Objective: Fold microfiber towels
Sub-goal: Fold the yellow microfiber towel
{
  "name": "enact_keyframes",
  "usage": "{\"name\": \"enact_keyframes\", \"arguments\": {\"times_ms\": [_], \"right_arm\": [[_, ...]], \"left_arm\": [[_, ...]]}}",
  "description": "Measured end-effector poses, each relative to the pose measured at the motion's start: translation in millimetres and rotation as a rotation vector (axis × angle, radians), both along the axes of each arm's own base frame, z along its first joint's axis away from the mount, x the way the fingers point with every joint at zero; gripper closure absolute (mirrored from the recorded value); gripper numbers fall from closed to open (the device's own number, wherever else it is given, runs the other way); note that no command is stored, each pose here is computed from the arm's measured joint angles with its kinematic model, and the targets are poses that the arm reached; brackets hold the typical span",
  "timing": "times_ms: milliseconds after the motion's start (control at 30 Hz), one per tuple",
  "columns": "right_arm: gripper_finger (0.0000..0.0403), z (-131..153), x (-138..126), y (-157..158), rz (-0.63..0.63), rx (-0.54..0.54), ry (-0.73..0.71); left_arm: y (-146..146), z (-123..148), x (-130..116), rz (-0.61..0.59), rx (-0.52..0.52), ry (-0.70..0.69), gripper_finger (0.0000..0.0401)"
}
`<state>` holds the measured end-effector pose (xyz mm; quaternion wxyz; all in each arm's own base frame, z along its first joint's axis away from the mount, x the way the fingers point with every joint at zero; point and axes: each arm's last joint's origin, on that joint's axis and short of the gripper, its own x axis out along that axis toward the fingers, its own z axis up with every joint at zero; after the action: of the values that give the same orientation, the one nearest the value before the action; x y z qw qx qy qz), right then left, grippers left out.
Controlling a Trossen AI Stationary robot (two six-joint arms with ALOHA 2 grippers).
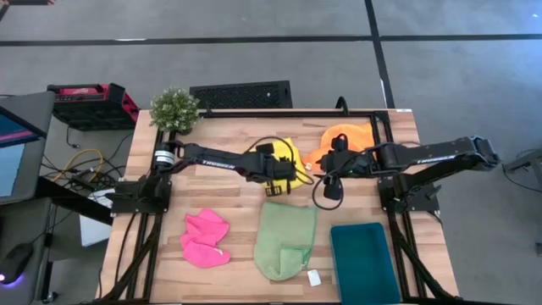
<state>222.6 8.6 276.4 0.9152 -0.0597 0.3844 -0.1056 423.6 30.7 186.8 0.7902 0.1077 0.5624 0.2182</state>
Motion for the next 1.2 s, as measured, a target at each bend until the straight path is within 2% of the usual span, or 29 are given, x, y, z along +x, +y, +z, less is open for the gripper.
{"name": "enact_keyframes", "arguments": {"times_ms": [267, 333, 700, 867, 1033, 1200], "right_arm": [[0.0182, 1.5, -4.0, -13.1, -0.058, -0.001, 0.009], [0.0182, 1.2, -4.3, -15.8, -0.069, -0.001, 0.013], [0.0182, 0.4, -5.6, -22.2, -0.098, -0.003, 0.027], [0.0182, 0.3, -5.6, -22.1, -0.096, -0.003, 0.027], [0.0182, 0.0, -5.7, -21.3, -0.094, -0.002, 0.031], [0.0182, -0.1, -5.7, -21.3, -0.094, -0.002, 0.032]], "left_arm": [[25.0, 10.1, 18.2, -0.046, 0.065, -0.185, 0.0401], [28.8, 11.9, 21.1, -0.076, 0.052, -0.215, 0.0401], [32.0, 11.8, 23.2, -0.124, -0.016, -0.247, 0.0399], [30.8, 15.0, 28.2, -0.151, -0.051, -0.316, 0.0389], [29.4, 15.8, 30.0, -0.213, -0.076, -0.326, 0.0373], [29.3, 15.9, 30.2, -0.220, -0.078, -0.327, 0.0342]]}}
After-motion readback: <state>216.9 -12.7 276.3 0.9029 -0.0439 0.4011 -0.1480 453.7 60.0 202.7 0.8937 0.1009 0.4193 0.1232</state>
